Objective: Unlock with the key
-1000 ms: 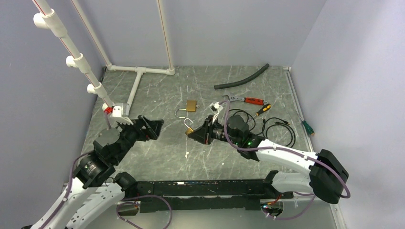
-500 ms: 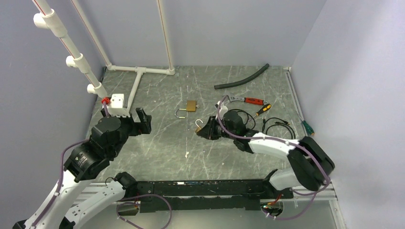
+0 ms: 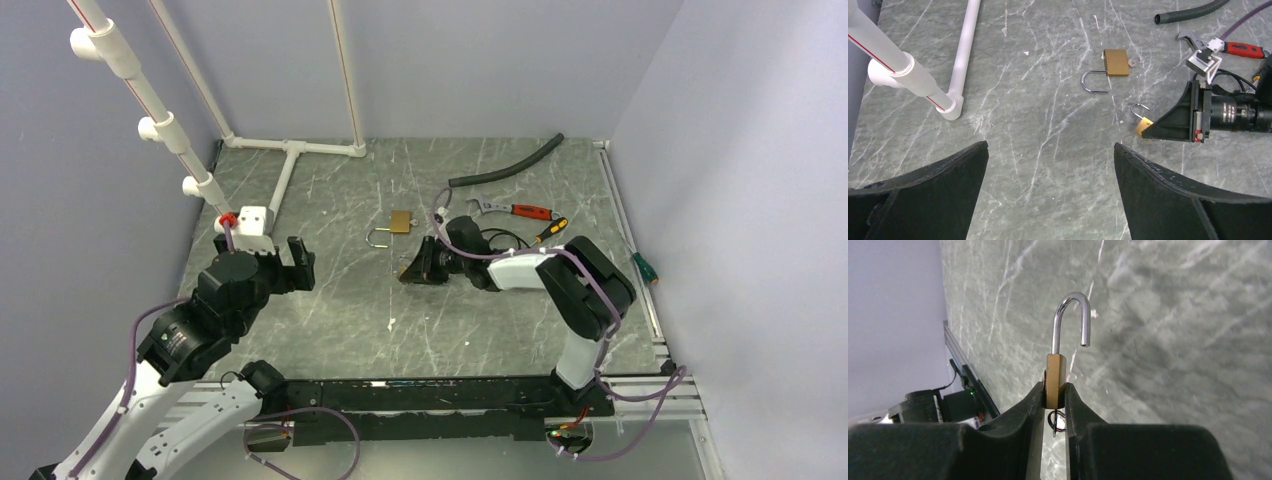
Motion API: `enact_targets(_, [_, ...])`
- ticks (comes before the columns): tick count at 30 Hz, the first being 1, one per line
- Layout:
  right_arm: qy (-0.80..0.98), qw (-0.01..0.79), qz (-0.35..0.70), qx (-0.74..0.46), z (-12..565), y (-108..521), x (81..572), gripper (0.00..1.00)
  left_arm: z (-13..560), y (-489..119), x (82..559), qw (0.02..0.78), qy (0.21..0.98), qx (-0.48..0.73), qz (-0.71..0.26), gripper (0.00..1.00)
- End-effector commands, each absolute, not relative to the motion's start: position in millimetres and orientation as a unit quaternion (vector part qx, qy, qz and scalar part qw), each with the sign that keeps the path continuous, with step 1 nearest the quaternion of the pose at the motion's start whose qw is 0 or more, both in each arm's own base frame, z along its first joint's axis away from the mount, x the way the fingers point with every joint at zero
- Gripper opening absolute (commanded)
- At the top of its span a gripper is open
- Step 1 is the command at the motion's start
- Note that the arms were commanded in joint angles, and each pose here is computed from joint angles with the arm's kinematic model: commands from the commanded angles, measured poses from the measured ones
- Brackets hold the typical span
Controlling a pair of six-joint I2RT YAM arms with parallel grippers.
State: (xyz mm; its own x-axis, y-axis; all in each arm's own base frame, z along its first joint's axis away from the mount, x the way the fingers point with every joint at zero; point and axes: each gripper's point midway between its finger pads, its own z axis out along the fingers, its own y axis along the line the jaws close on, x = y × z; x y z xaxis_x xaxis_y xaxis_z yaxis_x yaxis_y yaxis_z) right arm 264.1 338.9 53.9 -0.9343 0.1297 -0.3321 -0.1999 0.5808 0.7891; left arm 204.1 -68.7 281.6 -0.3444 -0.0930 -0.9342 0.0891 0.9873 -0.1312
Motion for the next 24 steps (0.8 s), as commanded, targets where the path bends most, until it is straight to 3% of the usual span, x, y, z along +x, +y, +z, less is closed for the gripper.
enact_targets(1, [0.848,0.174,0.5,-0.015,73,358,286,0.0,286,-66,208,0.58,0.812,-0.004,-0.07,0.99])
enact_targets(7, [0.844,0.142,0.517,0.009,60,362,294,0.32,286,-66,209,0.581,0.811,-0.004,-0.071,0.99])
enact_targets(18, [0.851,0.145,0.504,0.017,56,352,294,0.47,285,-68,211,0.581,0.811,-0.001,-0.074,0.99])
enact_targets(24, [0.864,0.153,0.48,0.007,54,339,284,0.68,281,-70,215,0.575,0.815,0.002,-0.074,0.99])
